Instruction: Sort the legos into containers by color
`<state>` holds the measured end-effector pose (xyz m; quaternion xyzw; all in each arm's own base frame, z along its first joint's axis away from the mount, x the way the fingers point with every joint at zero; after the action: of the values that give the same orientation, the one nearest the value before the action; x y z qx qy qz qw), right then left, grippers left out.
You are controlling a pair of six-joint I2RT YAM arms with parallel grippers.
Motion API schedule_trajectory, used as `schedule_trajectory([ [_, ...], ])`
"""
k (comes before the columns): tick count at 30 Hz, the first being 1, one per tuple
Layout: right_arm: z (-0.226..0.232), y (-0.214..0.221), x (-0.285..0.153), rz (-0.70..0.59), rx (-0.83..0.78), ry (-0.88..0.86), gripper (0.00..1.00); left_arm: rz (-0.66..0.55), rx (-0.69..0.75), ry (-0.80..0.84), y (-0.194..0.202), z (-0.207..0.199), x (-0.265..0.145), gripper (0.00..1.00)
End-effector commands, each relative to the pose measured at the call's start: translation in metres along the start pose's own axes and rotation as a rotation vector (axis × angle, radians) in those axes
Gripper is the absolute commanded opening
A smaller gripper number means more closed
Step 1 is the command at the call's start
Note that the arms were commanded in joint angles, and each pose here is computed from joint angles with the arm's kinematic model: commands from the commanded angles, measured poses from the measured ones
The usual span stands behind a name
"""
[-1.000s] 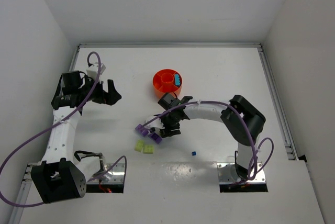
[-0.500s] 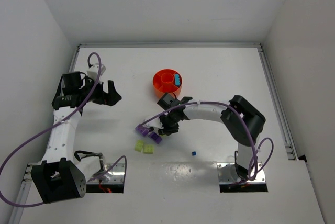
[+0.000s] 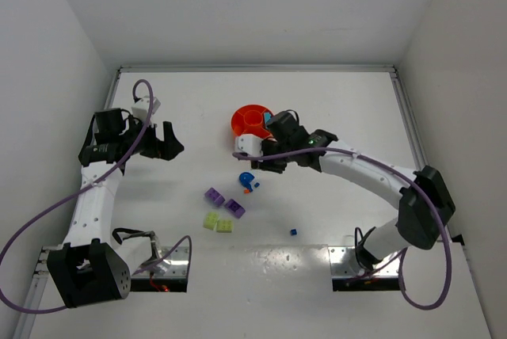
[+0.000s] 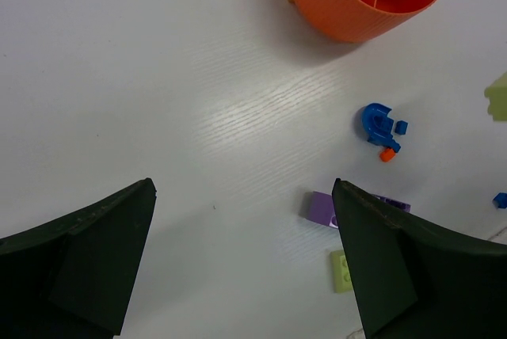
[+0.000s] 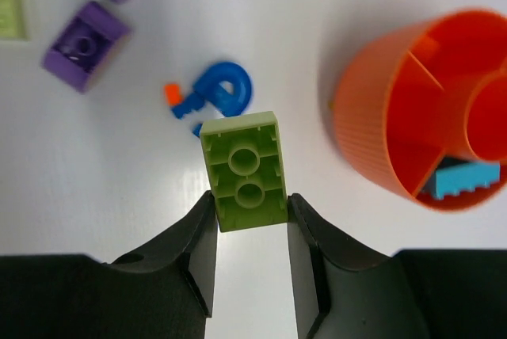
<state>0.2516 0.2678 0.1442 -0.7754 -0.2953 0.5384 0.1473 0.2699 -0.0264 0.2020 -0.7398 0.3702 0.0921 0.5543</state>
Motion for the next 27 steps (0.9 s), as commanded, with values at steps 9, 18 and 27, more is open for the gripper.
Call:
schedule_trajectory([
  [9,-0.084,0.009,-0.002,0.060,0.154,0.247,0.09,-0.045,0.015,-0.004,-0.010,-0.001,-0.006,1.00],
  [18,-0.108,0.013,0.006,0.074,0.191,0.303,0.09,-0.053,0.020,-0.013,-0.012,0.001,-0.006,1.00],
  [27,-0.124,0.026,0.020,0.121,0.182,0.353,0.09,-0.046,0.015,-0.013,-0.008,0.002,-0.005,1.00],
])
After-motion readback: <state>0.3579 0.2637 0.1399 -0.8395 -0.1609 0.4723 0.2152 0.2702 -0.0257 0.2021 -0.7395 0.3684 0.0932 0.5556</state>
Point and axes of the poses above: each gripper's point midway between its finger pads, its own x axis out along the fingers, its own z axis along the line the jaws close on, y = z × x, the point moved 3 cm from there along -x, back along the fingers, and after that the axes turned 9 degrees about -x, right-handed, at the moved point
